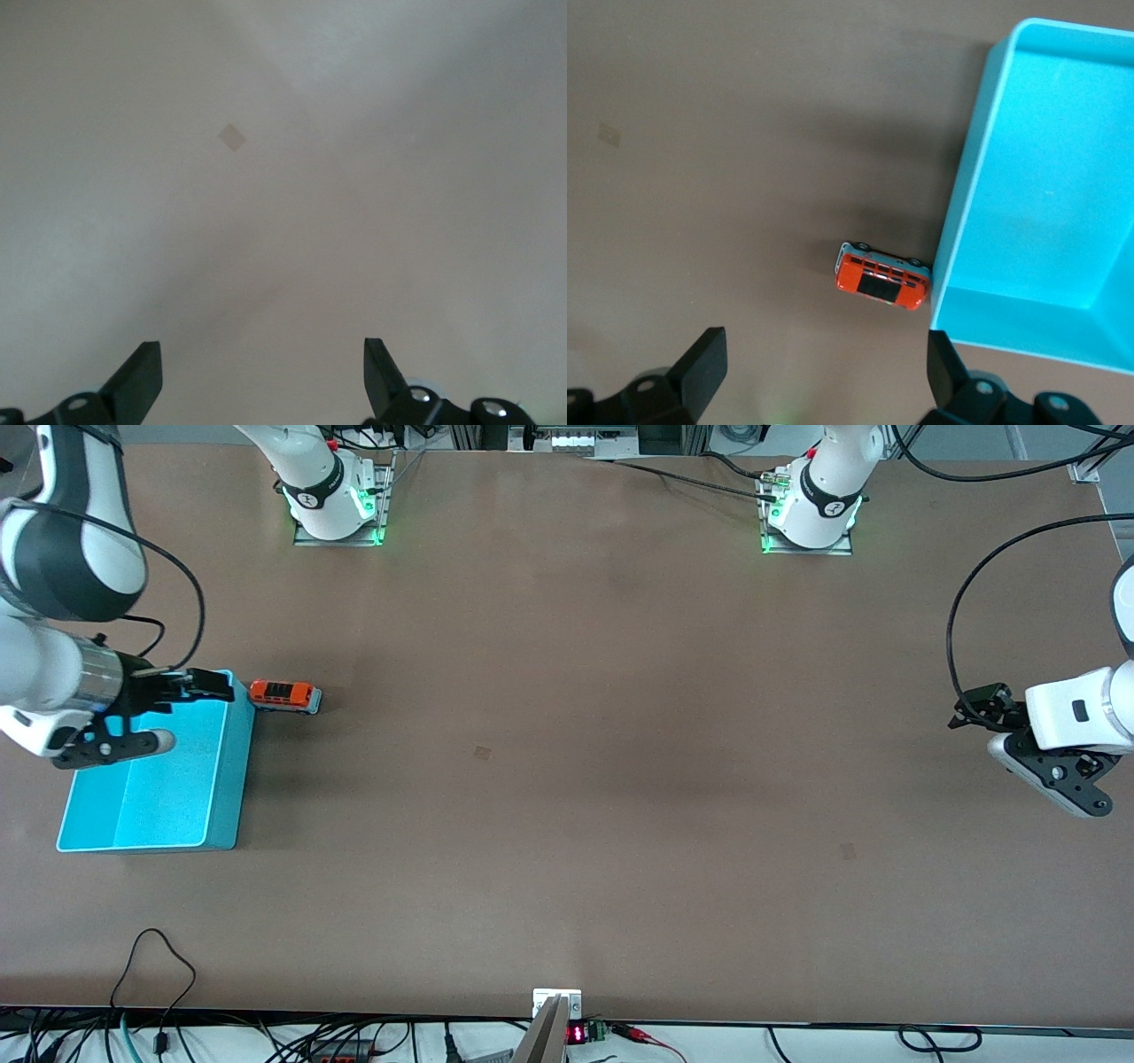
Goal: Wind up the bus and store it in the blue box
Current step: 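Move the right gripper over the bus while the left gripper withdraws, then lower the right gripper and grasp the orange bus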
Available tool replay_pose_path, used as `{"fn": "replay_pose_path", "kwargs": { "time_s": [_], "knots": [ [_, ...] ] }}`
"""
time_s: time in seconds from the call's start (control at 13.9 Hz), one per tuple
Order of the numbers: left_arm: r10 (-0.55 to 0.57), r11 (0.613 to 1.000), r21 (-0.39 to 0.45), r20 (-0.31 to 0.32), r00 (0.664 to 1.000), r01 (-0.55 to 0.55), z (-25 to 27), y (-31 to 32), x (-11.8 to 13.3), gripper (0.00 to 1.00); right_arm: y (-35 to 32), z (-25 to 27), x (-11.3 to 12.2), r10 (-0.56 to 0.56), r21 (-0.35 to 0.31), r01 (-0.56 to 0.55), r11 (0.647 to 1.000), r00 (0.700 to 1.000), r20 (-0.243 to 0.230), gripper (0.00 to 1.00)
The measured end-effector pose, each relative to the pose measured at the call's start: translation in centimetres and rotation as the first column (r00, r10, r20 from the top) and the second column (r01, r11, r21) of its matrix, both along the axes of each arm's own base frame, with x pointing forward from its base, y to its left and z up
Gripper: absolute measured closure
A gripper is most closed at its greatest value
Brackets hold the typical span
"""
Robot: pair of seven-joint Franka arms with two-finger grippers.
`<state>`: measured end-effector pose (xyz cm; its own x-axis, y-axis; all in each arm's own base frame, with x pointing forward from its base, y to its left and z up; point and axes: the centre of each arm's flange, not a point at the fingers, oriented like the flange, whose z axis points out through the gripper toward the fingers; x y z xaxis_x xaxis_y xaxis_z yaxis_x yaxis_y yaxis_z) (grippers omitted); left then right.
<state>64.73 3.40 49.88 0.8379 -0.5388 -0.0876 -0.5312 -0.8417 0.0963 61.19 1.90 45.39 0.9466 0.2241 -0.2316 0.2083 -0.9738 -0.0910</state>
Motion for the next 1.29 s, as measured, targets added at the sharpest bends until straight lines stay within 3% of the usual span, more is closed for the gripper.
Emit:
{"fn": "replay_pose_path", "kwargs": {
  "time_s": [0.22,0.5,0.79,0.93,1.29],
  "knots": [
    [0.217,0.976,0.029,-0.003,0.976,-0.217,2.1,-1.6,-0.9,0.0,1.1,-2.8,-1.4,0.132,0.033,-0.132,0.991,0.991,-0.001,0.0],
    [0.426,0.903,0.059,0.006,0.905,-0.425,3.6,-1.8,-1.6,0.0,-0.3,-6.8,-5.8,0.366,0.1,-0.367,0.925,0.93,0.027,0.0],
    [0.514,0.854,0.069,0.032,0.857,-0.515,7.1,0.1,-3.5,0.0,-2.0,-10.5,-8.0,0.563,0.122,-0.57,0.812,0.821,0.094,0.0],
    [0.592,0.801,0.082,0.039,0.805,-0.593,8.8,-0.8,-4.6,0.0,-1.9,-13.0,-8.9,0.626,0.094,-0.638,0.764,0.769,0.134,0.0],
    [0.61,0.787,0.087,0.039,0.792,-0.611,9.0,-2.3,-4.8,0.0,-1.8,-16.5,-10.8,0.748,0.031,-0.764,0.644,0.638,0.184,0.0]
  ]
}}
